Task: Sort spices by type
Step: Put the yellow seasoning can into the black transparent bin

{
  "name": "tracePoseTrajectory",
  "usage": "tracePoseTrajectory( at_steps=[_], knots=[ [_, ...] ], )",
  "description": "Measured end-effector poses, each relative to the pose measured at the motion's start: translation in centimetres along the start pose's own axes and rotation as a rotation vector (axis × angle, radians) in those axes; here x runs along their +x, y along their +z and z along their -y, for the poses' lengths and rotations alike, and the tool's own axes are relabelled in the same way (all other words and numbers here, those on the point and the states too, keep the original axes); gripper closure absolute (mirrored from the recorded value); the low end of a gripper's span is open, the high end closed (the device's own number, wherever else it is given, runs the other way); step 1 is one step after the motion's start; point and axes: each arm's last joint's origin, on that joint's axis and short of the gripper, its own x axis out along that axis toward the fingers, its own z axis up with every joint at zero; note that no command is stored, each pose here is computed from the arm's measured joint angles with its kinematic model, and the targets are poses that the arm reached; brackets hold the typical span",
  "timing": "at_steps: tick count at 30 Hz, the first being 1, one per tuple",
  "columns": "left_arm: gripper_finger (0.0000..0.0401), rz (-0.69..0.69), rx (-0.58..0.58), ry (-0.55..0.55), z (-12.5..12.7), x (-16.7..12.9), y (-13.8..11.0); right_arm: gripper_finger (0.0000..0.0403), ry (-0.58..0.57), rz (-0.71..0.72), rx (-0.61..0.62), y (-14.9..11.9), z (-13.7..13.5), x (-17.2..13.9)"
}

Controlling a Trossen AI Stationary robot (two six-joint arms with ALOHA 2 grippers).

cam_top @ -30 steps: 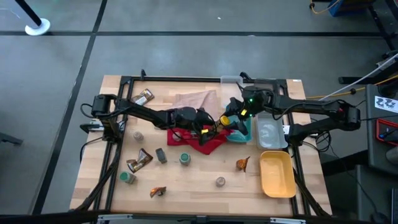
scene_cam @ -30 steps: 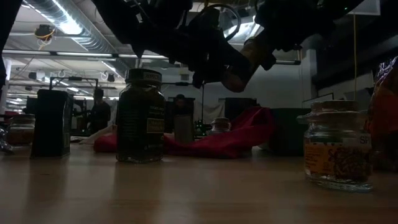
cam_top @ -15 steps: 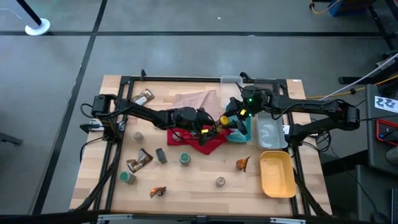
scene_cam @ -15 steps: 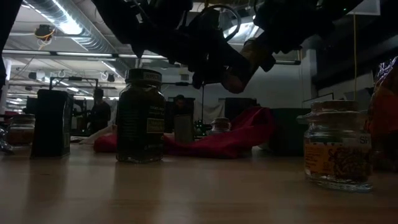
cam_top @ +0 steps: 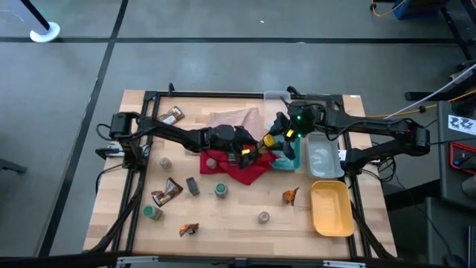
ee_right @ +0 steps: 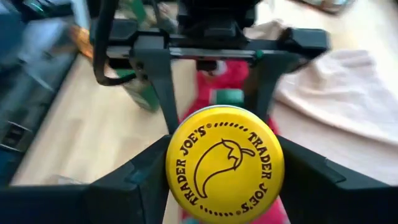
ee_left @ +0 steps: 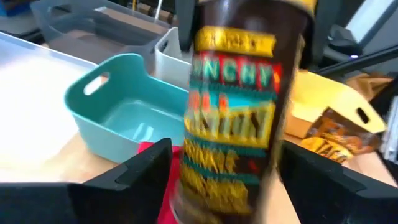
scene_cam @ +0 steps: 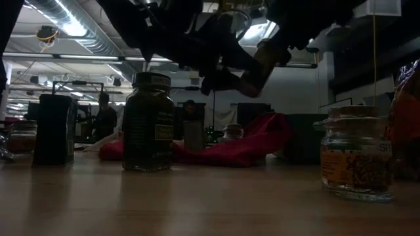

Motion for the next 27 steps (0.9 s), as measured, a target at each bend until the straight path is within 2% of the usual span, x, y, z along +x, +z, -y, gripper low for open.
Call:
tracePoseTrajectory(
  at_steps=[5,10,19,27],
  knots=[
    [0.0131,0.010,0.003,0.028,-1.0,0.0,0.3,0.0165,-0.148,-0.107,-0.056,1.8,-0.2,-2.2],
    [0.0130,0.003,-0.004,0.032,-1.6,-0.1,0.4,0.0164,-0.347,-0.191,-0.026,3.0,0.7,-4.7],
    [0.0129,0.003,0.017,0.038,-1.8,-0.1,0.4,0.0162,-0.600,-0.343,0.173,0.8,6.0,-8.8],
    [0.0129,0.004,0.018,0.038,-1.8,-0.1,0.4,0.0162,-0.778,-0.369,0.393,-2.0,10.8,-13.0]
  ],
)
